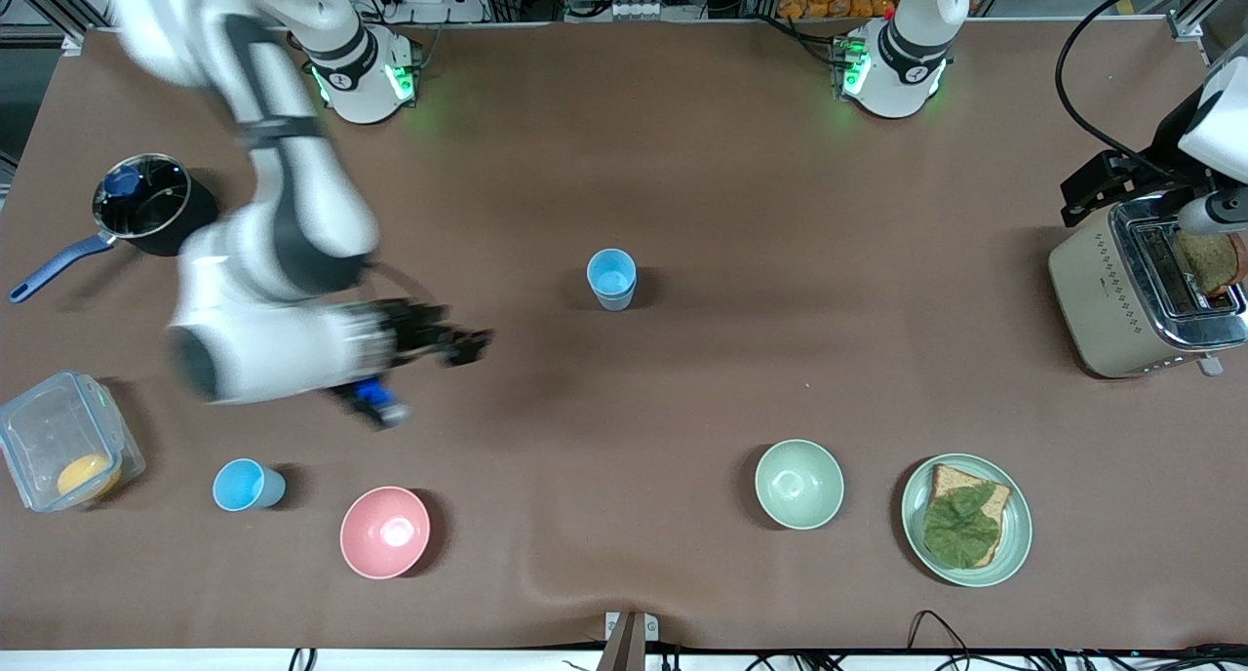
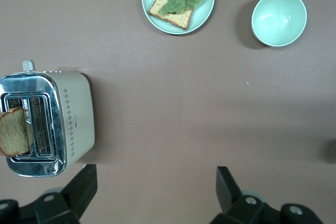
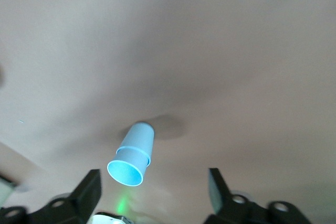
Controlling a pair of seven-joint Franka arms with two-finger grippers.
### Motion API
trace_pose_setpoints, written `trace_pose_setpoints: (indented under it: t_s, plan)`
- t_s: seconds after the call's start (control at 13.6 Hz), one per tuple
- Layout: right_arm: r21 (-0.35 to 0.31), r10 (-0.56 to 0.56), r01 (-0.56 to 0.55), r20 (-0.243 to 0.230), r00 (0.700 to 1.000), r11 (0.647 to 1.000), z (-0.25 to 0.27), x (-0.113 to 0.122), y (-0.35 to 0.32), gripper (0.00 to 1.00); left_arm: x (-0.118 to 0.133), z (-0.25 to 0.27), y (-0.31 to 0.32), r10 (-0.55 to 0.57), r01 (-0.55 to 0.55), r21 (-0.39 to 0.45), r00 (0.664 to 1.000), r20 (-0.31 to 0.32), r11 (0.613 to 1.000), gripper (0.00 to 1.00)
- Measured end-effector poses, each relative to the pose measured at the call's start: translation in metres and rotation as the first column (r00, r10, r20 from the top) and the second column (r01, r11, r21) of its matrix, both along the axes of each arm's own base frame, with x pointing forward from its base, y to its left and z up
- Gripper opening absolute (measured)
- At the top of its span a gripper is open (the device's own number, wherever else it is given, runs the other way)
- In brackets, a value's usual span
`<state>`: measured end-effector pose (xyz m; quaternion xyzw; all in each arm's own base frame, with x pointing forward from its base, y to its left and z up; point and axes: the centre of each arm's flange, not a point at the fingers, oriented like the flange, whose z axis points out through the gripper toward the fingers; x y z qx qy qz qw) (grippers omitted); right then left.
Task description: Stack blue cups with both arms
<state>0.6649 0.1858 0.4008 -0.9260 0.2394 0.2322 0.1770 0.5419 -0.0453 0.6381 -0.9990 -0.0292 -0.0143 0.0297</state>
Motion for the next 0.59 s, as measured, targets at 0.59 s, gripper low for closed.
trace_pose_setpoints:
  t_s: [0.59]
  plan:
    - [-0.137, 0.233, -0.209, 0.188, 0.954, 0.968, 0.035, 0.018, -0.081, 1.0, 0.0, 0.0, 0.0, 0.0, 0.0, 0.0, 1.0, 0.001, 1.0, 1.0]
